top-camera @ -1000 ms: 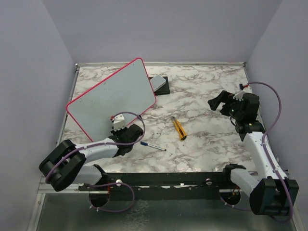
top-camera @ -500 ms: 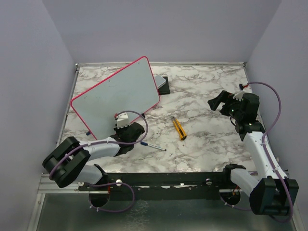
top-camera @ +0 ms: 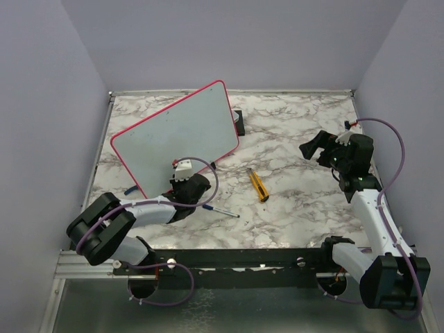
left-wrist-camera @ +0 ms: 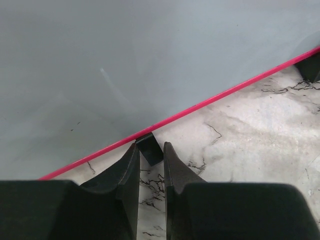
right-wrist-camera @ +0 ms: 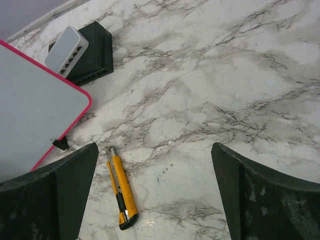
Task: Write a sentence on the whiteboard
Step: Move the whiteboard stand to the center of the board.
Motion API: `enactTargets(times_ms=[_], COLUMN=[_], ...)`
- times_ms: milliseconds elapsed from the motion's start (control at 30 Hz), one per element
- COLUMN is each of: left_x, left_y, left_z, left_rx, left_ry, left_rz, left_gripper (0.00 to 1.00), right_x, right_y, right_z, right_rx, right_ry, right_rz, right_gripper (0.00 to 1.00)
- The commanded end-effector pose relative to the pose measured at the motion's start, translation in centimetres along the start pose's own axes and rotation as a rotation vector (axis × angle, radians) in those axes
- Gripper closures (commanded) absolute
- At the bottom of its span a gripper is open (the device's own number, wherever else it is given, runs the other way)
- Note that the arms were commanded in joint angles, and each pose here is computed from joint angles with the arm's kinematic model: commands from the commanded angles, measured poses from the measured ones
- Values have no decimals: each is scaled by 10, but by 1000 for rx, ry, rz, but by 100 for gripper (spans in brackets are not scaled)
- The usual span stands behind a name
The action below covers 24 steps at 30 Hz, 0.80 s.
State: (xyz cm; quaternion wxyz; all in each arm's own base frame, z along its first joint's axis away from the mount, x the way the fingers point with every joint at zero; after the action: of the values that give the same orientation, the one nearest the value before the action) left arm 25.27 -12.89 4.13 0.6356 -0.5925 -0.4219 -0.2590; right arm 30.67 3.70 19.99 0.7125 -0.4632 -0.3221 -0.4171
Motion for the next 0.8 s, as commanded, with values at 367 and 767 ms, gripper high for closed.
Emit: enactTargets(times_ms=[367,767], left_x=[-4,-1], left_y=[-11,-34], left_z=[-29,-19], left_rx=[-131,-144], left_ry=[37,7], left_rz=[128,141], left_gripper=[74,43], right_x=[-4,-5], right_y=[0,0], right_z=[4,4], right_rx=[27,30], right_ry=[-7,-6], right_rz=[20,24], right_gripper=[1,1])
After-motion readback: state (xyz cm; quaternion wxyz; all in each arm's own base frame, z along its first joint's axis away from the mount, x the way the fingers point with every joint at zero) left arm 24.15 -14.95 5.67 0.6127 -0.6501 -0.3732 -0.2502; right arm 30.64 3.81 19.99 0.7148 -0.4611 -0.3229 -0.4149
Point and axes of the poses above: each gripper's point midway between its finger pads, its own y axis out along the fingers, its own z axis along the line the jaws close on, x = y × z, the point moved 3 cm from there along -y, back along the fingers, and after that the axes turned 6 degrees about -y, right-handed, at the moved point
